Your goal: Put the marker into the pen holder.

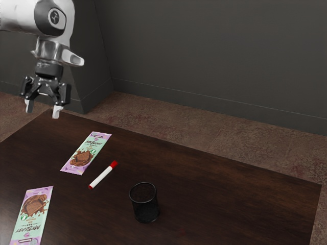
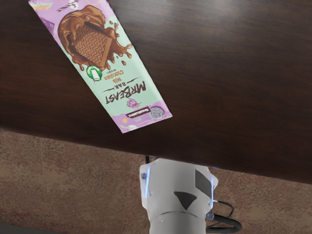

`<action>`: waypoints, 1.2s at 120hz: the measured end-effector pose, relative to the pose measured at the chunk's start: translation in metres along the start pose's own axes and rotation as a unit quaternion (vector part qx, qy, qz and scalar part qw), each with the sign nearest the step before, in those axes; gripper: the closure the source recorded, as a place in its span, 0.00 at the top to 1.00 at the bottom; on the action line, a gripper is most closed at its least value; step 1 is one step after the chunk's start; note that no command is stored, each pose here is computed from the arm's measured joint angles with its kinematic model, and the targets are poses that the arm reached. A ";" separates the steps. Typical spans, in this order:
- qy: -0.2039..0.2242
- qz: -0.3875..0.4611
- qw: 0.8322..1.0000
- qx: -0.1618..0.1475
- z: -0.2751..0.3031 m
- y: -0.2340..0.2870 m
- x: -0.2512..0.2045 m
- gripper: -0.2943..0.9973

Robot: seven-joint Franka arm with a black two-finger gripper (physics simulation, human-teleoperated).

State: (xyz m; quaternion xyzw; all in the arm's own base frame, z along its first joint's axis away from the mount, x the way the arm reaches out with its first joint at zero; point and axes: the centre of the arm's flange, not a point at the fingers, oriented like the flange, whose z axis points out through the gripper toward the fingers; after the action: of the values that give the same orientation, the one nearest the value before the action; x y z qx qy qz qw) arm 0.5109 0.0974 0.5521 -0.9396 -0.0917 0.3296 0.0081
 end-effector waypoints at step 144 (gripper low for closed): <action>0.322 0.128 0.938 0.027 0.180 0.082 0.262 0.66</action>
State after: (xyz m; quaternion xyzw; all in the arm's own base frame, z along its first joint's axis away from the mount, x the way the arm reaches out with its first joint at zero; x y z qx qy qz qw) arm 0.6139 0.0553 0.2430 -0.9987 0.0464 0.0099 0.0204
